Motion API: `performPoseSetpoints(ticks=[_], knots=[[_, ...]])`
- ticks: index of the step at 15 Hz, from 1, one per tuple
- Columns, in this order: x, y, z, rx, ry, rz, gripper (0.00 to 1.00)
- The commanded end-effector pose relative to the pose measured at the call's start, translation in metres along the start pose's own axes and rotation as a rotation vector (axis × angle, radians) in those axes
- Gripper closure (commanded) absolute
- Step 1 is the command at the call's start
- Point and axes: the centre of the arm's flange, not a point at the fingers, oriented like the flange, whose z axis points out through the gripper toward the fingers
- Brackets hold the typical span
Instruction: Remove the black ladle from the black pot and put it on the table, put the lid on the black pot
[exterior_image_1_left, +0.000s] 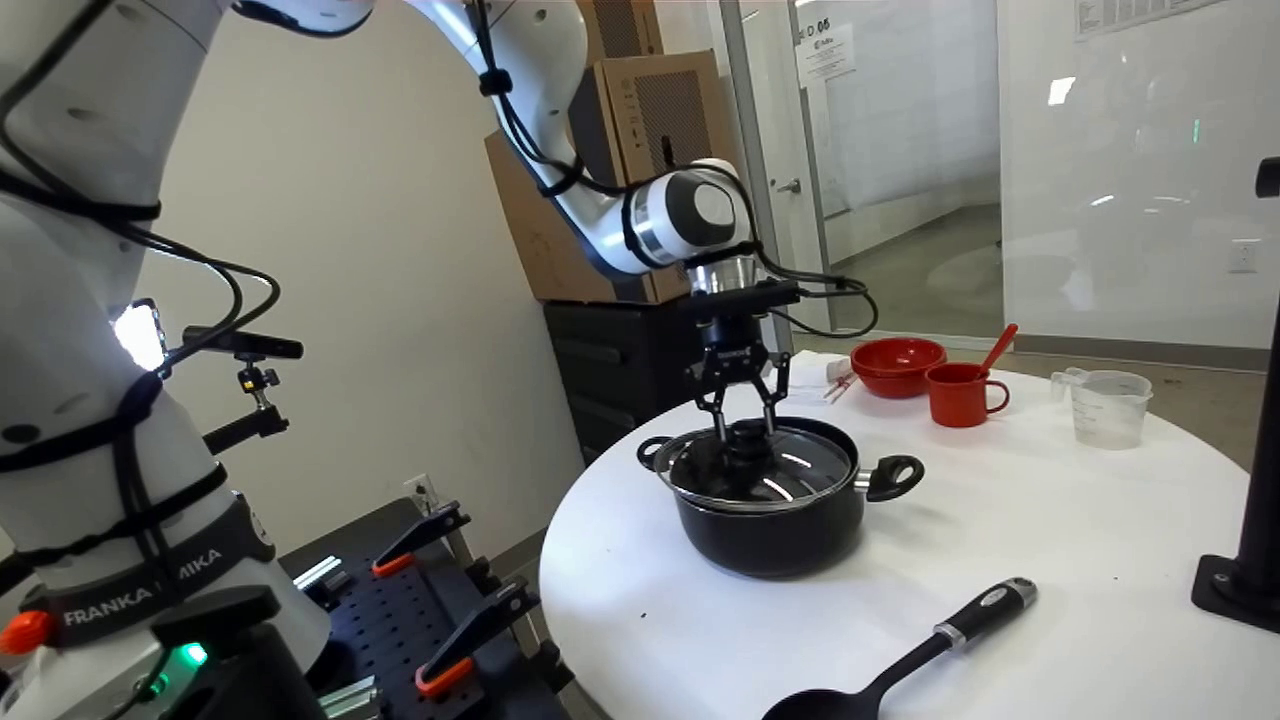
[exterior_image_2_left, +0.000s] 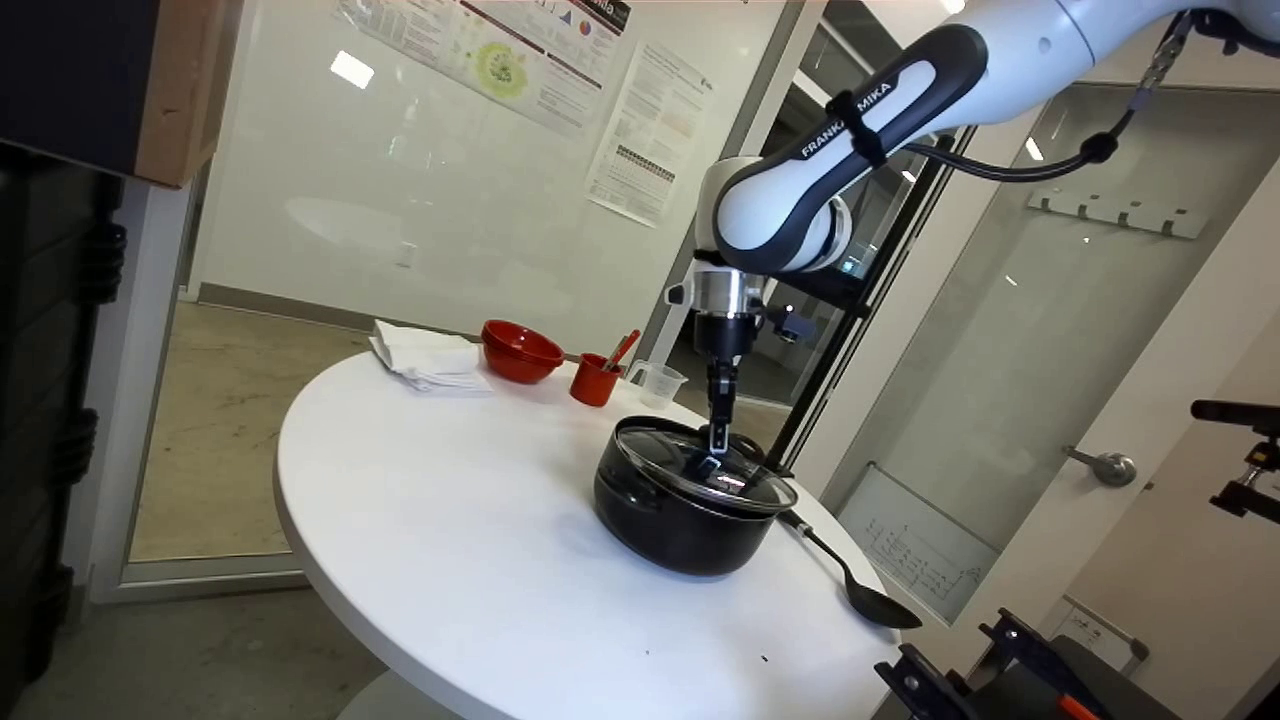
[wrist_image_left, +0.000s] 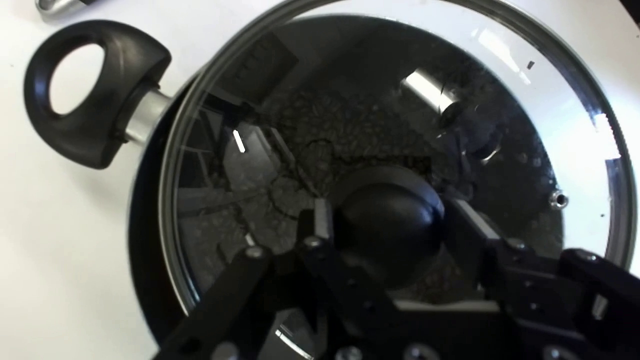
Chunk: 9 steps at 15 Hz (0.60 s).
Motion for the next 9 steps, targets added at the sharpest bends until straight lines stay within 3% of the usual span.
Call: performPoseSetpoints(ticks=[1, 9], knots=[[0.0001, 0.0086, -0.0073, 0.021, 0.006, 0.007, 0.73], [-0.0016, 0.0099, -0.0137, -0.003, 0.018, 0.024, 0.75]])
